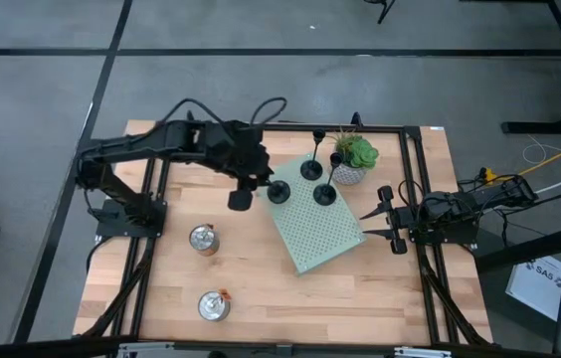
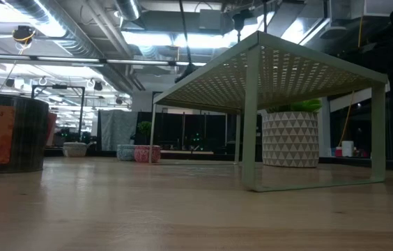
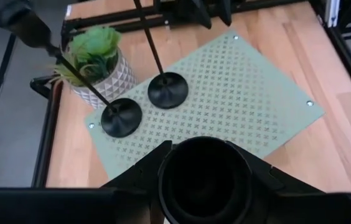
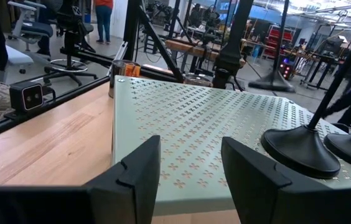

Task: Pick & Place candle stick holders
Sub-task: Put the black candle holder on the shelf aligned with the other candle holders

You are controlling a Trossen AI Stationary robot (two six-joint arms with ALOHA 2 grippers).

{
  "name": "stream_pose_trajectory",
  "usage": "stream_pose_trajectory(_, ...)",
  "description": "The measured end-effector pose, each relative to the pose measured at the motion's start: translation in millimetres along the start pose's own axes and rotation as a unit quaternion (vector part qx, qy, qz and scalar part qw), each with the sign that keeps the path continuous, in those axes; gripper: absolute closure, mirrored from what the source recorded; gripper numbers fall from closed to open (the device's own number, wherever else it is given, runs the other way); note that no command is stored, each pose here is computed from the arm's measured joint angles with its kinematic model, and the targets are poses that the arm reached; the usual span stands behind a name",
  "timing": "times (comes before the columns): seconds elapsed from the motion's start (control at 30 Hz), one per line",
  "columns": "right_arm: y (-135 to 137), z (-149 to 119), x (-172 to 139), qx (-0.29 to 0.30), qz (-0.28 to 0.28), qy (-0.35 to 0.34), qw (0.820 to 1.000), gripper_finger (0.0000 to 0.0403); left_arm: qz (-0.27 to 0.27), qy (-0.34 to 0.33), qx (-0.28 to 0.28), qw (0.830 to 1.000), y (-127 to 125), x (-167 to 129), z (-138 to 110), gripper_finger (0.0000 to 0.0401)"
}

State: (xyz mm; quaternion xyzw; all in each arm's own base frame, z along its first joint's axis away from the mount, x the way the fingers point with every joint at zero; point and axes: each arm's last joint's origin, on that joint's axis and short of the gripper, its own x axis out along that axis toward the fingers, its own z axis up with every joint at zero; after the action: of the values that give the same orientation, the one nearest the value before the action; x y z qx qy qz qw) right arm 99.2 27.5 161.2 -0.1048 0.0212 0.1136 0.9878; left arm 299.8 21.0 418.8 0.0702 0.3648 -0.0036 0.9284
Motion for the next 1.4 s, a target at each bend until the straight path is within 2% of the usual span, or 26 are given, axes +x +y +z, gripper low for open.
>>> stream_pose_trajectory(0.2, 0.0, 0.0, 0.0, 0.000, 0.000, 0.000, 1.000, 0.0231, 0.027, 0.001, -0.002, 1.000, 3.0, 8.4, 2.2, 0.0276)
stream_pose_trajectory(0.5, 0.0, 0.0, 0.0, 0.000, 0.000, 0.000, 1.000, 0.0231, 0.034, -0.020, -0.016, 0.999, 11.5, 8.1, 4.8, 0.0265)
stream_pose_trajectory(0.77, 0.0, 0.0, 0.0, 0.000, 0.000, 0.000, 1.000, 0.0231, 0.038, -0.024, -0.024, 0.999, 13.9, 8.0, 5.2, 0.0275)
stream_pose_trajectory(0.97, 0.0, 0.0, 0.0, 0.000, 0.000, 0.000, 1.000, 0.0231, 0.042, -0.043, -0.031, 0.998, 14.7, 7.7, 8.9, 0.0263)
stream_pose_trajectory(1.17, 0.0, 0.0, 0.0, 0.000, 0.000, 0.000, 1.000, 0.0231, 0.044, -0.056, -0.032, 0.997, 15.2, 7.7, 11.3, 0.0272)
stream_pose_trajectory(1.4, 0.0, 0.0, 0.0, 0.000, 0.000, 0.000, 1.000, 0.0231, 0.043, -0.049, -0.033, 0.997, 15.8, 19.6, 12.1, 0.0259)
